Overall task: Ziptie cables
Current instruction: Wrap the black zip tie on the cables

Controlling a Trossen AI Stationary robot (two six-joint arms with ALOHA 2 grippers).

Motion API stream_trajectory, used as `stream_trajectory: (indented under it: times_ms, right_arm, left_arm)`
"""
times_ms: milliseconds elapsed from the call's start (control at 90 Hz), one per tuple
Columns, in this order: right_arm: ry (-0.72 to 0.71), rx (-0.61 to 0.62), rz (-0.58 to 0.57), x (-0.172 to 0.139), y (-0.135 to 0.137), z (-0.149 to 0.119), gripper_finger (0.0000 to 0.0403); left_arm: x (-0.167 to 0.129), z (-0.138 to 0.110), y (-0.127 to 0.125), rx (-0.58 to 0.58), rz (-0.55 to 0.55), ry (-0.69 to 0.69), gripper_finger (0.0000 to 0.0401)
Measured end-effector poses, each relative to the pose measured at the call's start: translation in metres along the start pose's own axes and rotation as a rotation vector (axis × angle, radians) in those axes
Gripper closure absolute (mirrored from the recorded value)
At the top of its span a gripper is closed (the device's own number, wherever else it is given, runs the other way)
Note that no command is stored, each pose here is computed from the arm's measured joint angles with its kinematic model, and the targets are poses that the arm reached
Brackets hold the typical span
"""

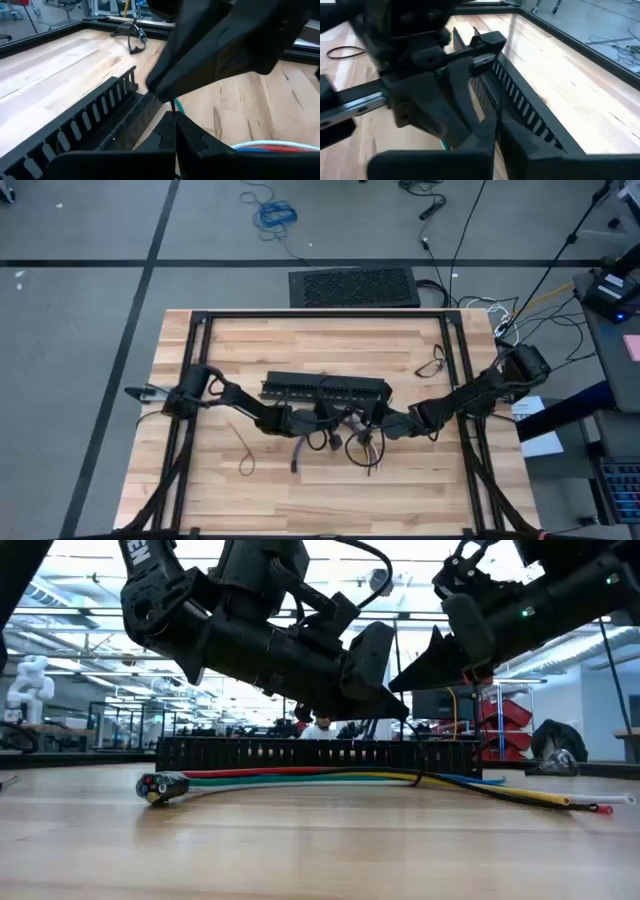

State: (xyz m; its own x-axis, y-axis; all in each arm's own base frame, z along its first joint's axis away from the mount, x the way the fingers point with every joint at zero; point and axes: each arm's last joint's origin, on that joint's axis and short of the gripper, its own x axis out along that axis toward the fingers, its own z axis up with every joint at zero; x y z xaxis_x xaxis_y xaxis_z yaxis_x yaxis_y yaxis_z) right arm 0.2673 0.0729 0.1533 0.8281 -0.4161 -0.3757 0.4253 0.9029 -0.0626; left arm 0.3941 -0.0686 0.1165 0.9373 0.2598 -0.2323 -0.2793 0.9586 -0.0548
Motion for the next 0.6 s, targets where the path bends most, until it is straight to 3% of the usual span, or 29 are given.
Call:
stream_trajectory:
  times_ms: [222,378,600]
  right_arm:
    - [0.01,-0.032,0.015,0.0,0.0,-0.001,0.0402]
    - [0.017,-0.116,0.056,-0.005,0.006,-0.003,0.0402]
    - [0.041,-0.201,0.171,-0.015,0.01,-0.001,0.0403]
  left_arm:
    - [0.0,0.0,0.0,0.001,-0.009,0.004,0.0401]
    - [0.0,-0.002,-0.003,0.041,-0.098,0.035,0.0398]
    - [-0.001,-0.007,-0.004,0.141,-0.158,0.089,0.0336]
